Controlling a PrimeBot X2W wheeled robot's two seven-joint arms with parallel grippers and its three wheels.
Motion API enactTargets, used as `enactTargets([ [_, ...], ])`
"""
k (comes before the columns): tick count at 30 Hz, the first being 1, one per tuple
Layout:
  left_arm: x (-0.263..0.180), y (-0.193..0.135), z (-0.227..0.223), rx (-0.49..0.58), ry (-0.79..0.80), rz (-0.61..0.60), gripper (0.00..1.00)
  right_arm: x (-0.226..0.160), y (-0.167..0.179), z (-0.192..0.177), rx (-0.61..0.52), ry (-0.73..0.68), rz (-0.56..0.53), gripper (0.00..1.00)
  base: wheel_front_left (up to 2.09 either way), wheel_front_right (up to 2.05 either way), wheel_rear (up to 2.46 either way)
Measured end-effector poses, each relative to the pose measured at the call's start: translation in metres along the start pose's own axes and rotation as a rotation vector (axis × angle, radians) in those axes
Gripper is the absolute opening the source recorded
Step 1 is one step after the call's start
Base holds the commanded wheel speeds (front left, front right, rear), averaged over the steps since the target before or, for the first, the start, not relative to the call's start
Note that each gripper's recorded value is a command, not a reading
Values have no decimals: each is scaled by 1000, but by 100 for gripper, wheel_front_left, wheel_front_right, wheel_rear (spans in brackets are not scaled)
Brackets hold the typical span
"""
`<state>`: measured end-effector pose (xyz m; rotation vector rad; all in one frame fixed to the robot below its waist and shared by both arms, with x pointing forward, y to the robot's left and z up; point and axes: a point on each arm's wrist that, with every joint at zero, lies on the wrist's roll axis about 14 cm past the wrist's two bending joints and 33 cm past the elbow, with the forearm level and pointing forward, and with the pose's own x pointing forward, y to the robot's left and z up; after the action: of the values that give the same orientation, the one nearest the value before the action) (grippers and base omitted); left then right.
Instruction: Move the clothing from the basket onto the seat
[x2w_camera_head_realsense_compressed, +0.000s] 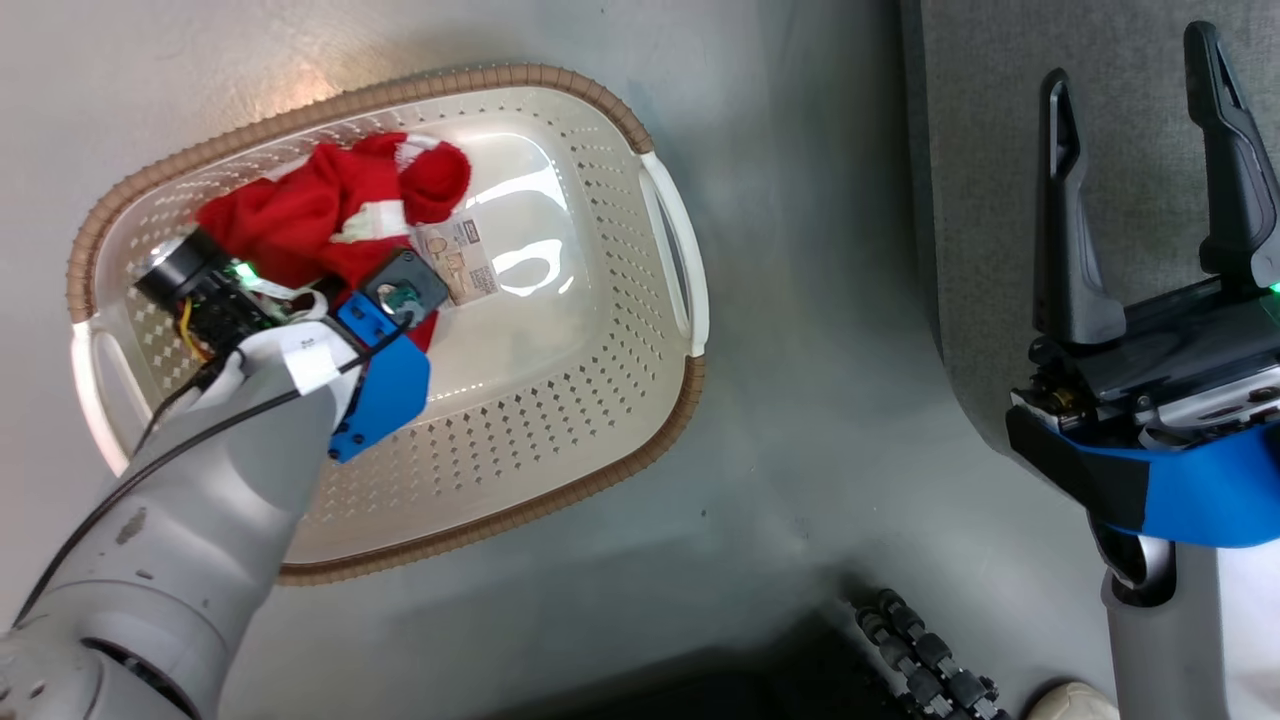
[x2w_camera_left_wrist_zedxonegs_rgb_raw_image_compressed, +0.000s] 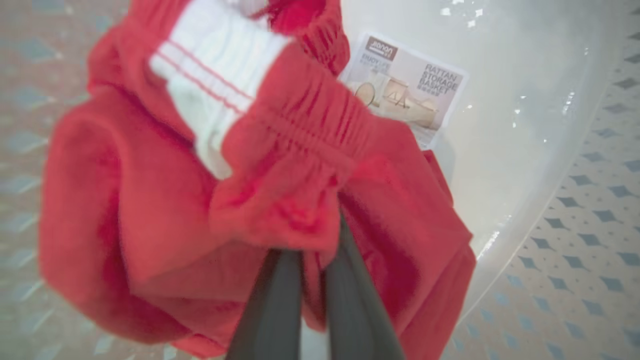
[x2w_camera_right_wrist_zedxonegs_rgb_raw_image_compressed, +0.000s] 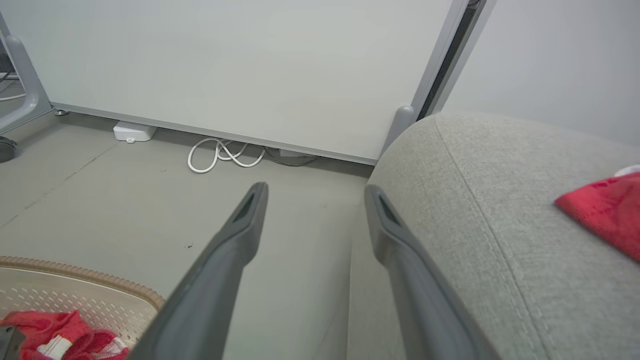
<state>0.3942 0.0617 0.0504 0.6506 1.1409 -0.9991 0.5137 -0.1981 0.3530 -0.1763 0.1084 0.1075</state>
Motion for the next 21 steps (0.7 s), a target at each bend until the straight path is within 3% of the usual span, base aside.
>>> enactTargets([
  [21, -92, -16, 77, -83, -336, 41, 0, -12, -7, 59, 25, -89, -8, 100, 0, 0, 0],
])
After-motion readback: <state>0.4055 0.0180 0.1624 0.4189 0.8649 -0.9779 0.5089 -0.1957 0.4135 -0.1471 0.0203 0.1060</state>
